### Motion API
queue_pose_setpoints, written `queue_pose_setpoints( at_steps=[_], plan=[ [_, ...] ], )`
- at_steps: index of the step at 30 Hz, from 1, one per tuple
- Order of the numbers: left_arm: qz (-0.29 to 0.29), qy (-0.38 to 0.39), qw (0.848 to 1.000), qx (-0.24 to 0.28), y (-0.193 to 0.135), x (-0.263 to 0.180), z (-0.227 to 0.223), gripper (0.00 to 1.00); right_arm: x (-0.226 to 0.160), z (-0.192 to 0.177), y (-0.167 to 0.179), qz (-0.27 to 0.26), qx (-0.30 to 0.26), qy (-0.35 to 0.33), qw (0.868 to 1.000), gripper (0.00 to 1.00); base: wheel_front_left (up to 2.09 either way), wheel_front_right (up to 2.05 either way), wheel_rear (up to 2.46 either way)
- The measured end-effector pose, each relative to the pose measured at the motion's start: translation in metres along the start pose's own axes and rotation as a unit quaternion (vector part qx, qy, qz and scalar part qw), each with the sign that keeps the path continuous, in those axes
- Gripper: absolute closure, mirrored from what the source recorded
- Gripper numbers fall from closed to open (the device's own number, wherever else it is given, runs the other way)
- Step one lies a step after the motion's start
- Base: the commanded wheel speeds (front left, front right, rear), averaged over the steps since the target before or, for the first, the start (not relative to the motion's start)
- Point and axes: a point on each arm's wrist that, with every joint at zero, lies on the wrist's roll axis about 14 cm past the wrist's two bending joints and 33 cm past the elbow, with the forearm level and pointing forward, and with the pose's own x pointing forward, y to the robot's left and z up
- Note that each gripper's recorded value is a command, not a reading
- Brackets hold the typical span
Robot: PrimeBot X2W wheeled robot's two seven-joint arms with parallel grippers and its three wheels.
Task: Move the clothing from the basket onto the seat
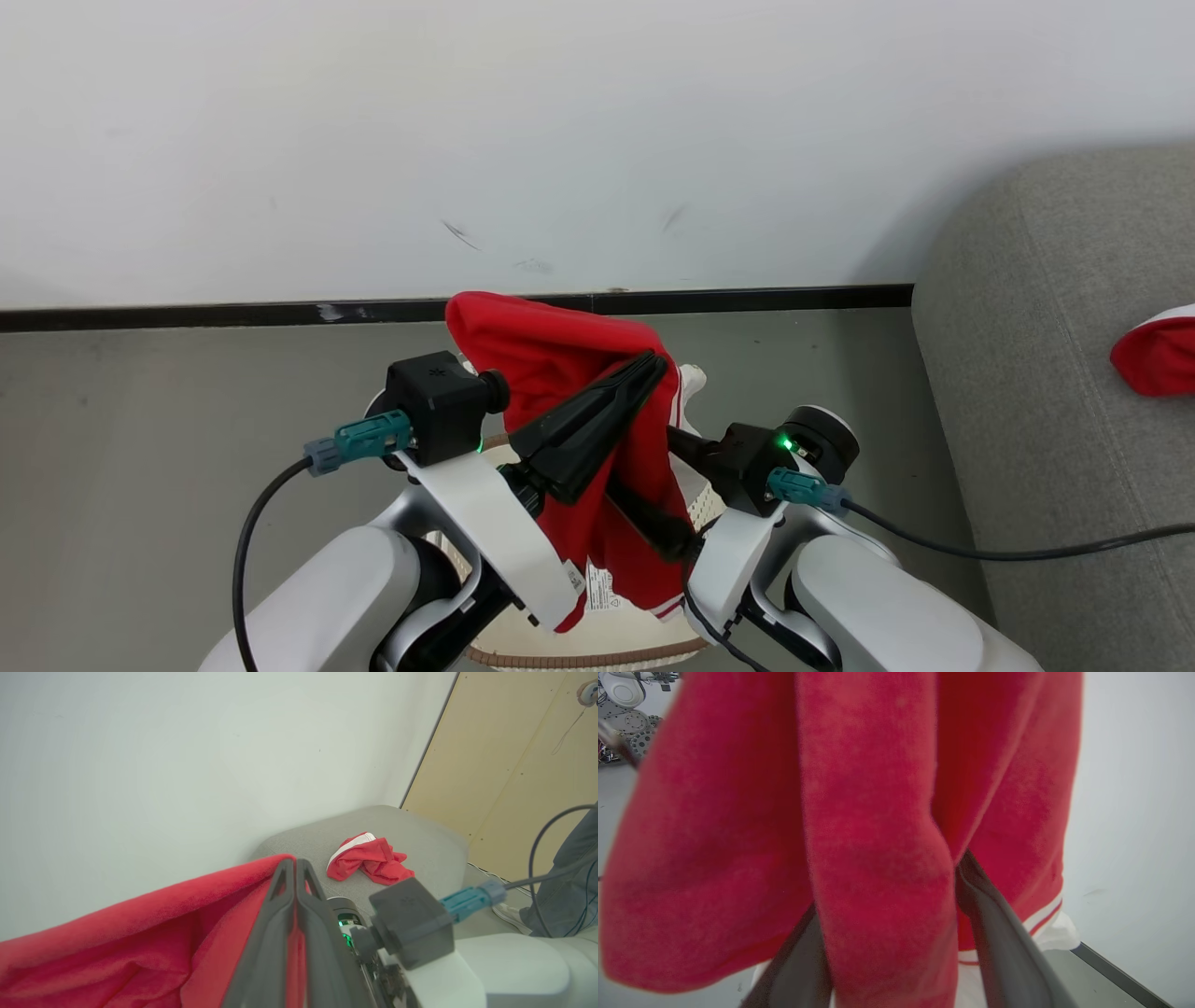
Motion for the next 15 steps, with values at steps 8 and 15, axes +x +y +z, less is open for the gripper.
queue_pose_setpoints(
  at_steps=[8,15],
  plan=[
    [0.009,0.0,1.0,0.001,0.005,0.0,0.002,1.0,0.0,0.001,-0.003,-0.007,0.012,-0.003,1.0,1.0,0.0,0.0,0.0],
    [0.031,-0.004,0.999,0.009,0.018,-0.003,0.005,0.05,-0.005,0.005,-0.025,-0.043,0.027,-0.015,0.999,1.0,0.0,0.0,0.0]
  ],
)
